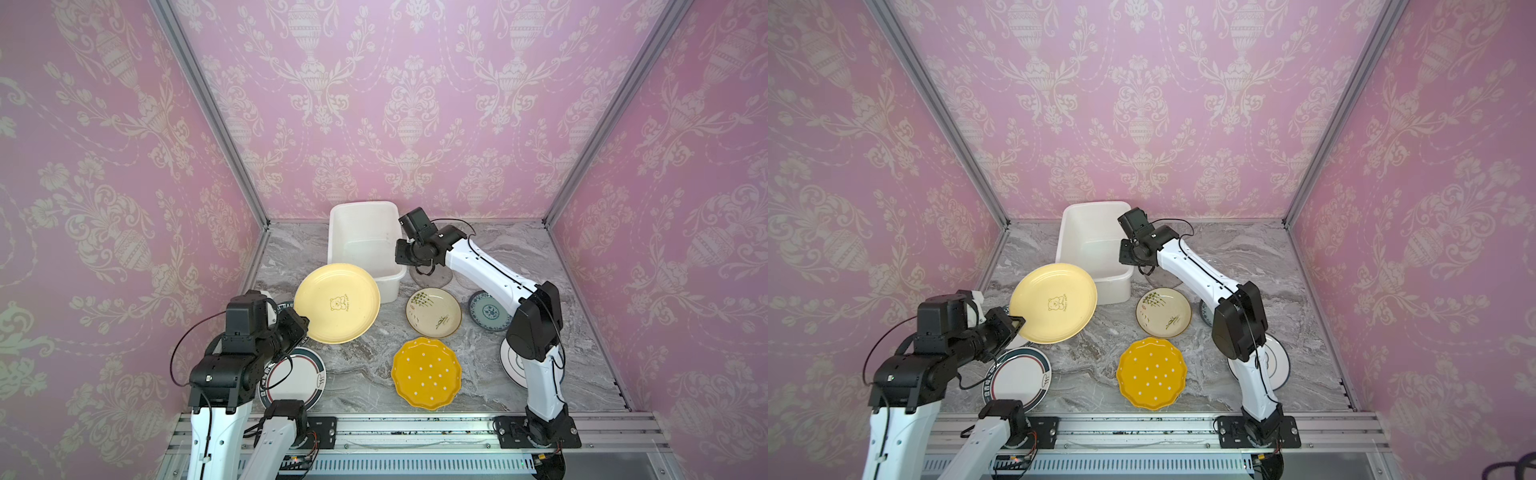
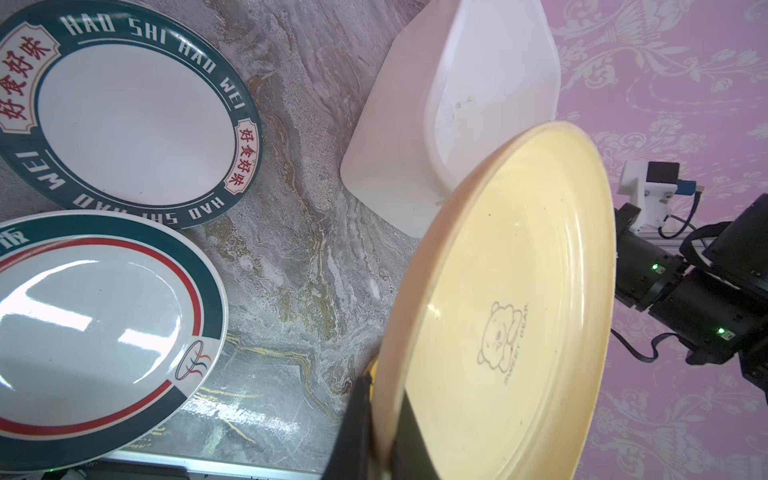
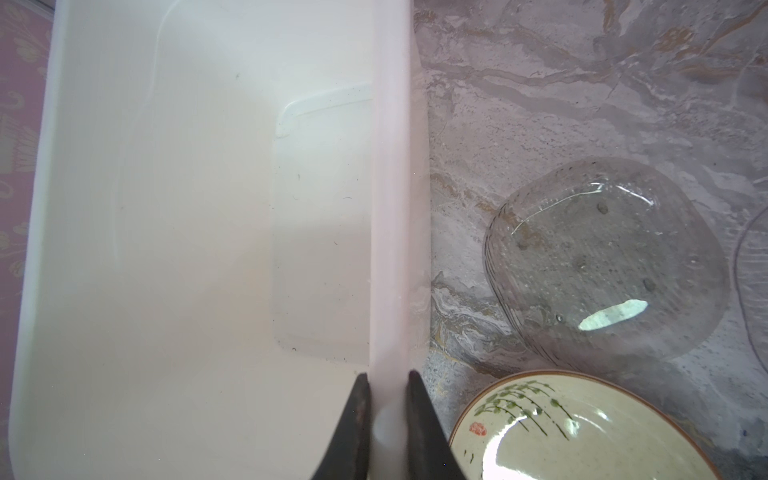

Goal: Place the plates into the plastic bin on the countertop
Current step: 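Lift the bear plate with the left gripper and carry it over the white bin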

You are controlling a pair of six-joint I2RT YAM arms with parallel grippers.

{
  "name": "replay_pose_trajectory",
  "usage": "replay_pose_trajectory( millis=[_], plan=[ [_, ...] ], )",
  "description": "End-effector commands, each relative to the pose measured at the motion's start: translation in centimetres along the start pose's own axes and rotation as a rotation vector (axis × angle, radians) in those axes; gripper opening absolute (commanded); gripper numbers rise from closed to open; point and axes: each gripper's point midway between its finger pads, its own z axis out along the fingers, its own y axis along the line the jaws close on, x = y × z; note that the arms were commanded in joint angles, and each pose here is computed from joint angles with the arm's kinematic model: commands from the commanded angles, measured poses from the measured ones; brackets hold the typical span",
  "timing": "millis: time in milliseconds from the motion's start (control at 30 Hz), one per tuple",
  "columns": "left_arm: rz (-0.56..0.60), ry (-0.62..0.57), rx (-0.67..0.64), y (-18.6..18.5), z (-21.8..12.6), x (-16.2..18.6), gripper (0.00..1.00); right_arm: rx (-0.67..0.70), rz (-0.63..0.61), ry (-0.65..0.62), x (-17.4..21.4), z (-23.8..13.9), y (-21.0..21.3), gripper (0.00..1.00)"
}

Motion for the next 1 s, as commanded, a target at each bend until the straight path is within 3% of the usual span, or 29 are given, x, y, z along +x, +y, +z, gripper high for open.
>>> replay_pose_trajectory(
  millis=[0,367,967],
  plan=[
    [-0.018,-0.072,0.036,-1.3,-1.2,-1.5,0.00,-0.020,-0.067,0.043,2.2,-1.6,1.1,0.12],
    [-0.065,-0.118,0.060,-1.9,-1.6,-2.4,0.00,-0.025,0.028,0.079,7.4,-4.5,1.5,0.09],
    [-0.129,-0.149,0.062,-1.3,-1.9,-2.4,0.00,-0.022,0.066,0.107,14.4,-6.8,3.7,0.09]
  ],
)
